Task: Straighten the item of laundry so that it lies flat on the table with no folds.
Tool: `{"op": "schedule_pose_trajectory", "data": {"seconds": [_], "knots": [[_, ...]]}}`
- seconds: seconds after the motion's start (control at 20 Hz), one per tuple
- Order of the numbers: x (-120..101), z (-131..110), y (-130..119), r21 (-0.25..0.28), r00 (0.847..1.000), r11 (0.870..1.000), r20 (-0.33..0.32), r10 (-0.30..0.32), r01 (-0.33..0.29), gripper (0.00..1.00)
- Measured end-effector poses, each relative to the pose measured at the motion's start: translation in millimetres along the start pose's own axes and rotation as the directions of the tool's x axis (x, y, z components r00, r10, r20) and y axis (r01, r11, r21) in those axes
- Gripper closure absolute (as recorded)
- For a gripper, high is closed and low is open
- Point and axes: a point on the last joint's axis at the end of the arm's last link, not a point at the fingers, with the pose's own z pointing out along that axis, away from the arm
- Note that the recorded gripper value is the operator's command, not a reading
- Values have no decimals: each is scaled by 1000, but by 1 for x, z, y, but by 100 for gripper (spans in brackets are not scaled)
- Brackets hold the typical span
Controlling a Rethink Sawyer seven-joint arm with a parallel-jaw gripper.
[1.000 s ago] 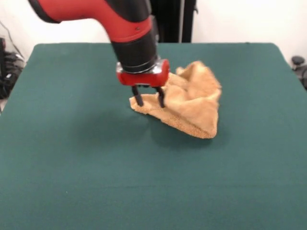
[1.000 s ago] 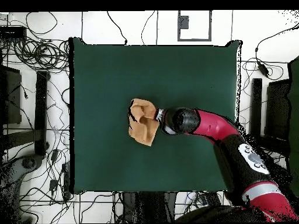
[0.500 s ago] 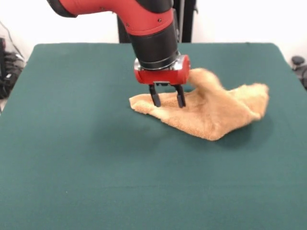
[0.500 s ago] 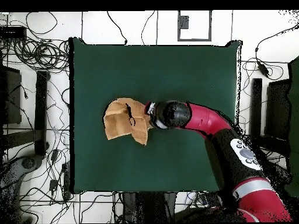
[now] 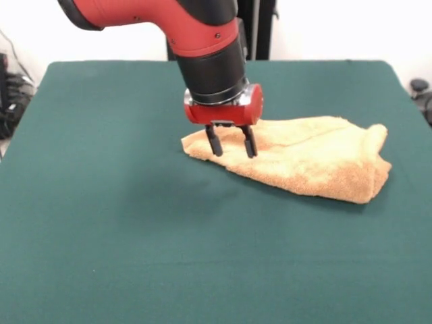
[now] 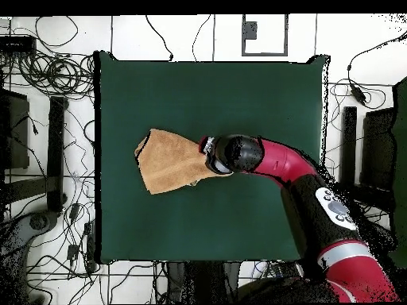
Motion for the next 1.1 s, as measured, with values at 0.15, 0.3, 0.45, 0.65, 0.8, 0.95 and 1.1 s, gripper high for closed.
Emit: {"op": "schedule_pose_trajectory", "data": {"seconds": [0.15, 0.3, 0.45, 0.65, 0.8, 0.95, 1.1], "knots": [[-4, 1, -4, -3, 1000, 1000, 9, 8, -8, 0], [-8, 7, -10, -9, 1000, 1000, 18, 21, -21, 0], [-9, 12, -16, -14, 999, 999, 22, 32, -32, 0], [-6, 20, -23, -20, 999, 999, 9, 47, -47, 0], [-3, 29, -32, -27, 998, 997, -10, 69, -69, 0], [-2, 36, -43, -35, 995, 995, -25, 93, -94, 0], [-1, 40, -51, -47, 992, 992, -38, 119, -121, 0]]}}
